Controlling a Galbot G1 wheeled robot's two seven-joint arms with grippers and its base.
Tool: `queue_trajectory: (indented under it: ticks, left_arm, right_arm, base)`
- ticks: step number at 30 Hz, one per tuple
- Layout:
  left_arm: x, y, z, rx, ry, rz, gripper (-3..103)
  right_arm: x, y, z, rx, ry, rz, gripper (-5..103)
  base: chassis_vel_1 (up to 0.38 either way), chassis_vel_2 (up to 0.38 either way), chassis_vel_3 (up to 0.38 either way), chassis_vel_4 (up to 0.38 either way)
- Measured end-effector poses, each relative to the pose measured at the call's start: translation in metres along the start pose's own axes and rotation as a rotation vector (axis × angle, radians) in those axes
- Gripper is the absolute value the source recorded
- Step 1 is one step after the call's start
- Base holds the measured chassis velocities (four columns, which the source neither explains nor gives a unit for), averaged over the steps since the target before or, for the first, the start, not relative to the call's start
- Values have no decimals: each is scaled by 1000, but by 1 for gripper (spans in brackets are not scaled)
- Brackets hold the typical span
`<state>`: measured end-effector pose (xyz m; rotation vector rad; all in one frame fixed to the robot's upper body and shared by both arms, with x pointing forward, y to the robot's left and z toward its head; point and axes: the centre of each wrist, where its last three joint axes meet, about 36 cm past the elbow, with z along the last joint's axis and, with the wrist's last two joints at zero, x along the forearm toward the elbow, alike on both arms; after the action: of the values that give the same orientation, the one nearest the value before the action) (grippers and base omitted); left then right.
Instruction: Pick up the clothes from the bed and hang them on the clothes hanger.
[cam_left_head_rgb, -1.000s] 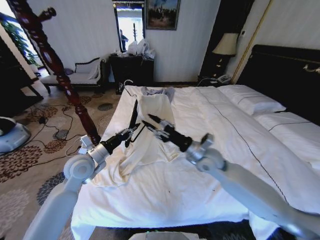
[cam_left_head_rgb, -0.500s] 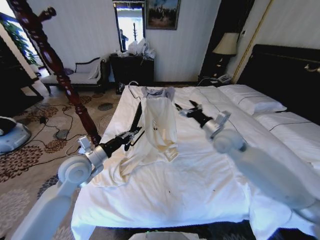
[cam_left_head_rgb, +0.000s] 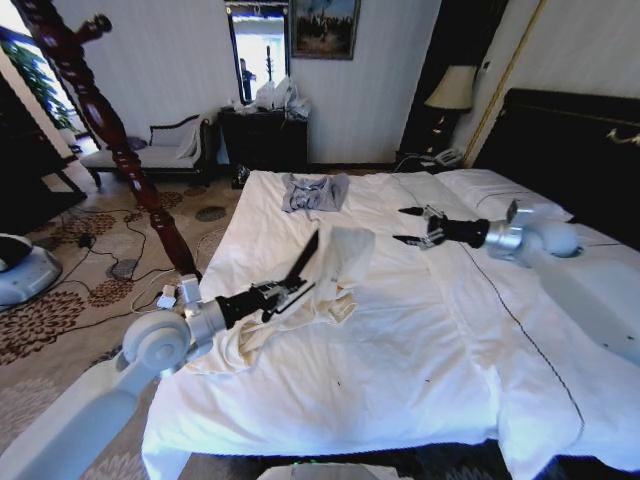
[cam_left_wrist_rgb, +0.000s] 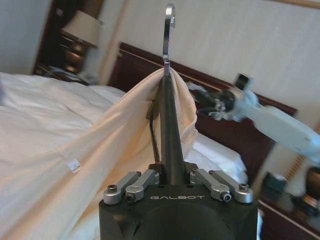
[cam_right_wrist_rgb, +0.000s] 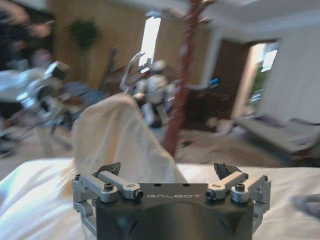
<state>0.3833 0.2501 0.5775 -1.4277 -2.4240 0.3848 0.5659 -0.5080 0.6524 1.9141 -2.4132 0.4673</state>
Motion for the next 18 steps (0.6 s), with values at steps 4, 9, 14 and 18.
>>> queue_trajectory:
  ticks: [4, 9, 14, 18]
  left_arm:
    - [-8, -13, -2, -30, 44, 68, 20]
    - [-14, -30, -10, -62, 53, 140, 20]
    - [-16, -36, -12, -73, 56, 161, 20]
    - [-16, -37, -13, -74, 59, 163, 20]
  right_arm:
    - [14, -7, 5, -3, 46, -98, 100]
    - [31, -9, 12, -31, 100, -148, 100]
    - [34, -6, 18, -41, 106, -147, 100]
    - [30, -5, 21, -32, 98, -155, 103]
  base:
    - [0, 0, 0, 0]
    - [0, 0, 0, 0]
    - [0, 0, 0, 0]
    - [0, 0, 0, 0]
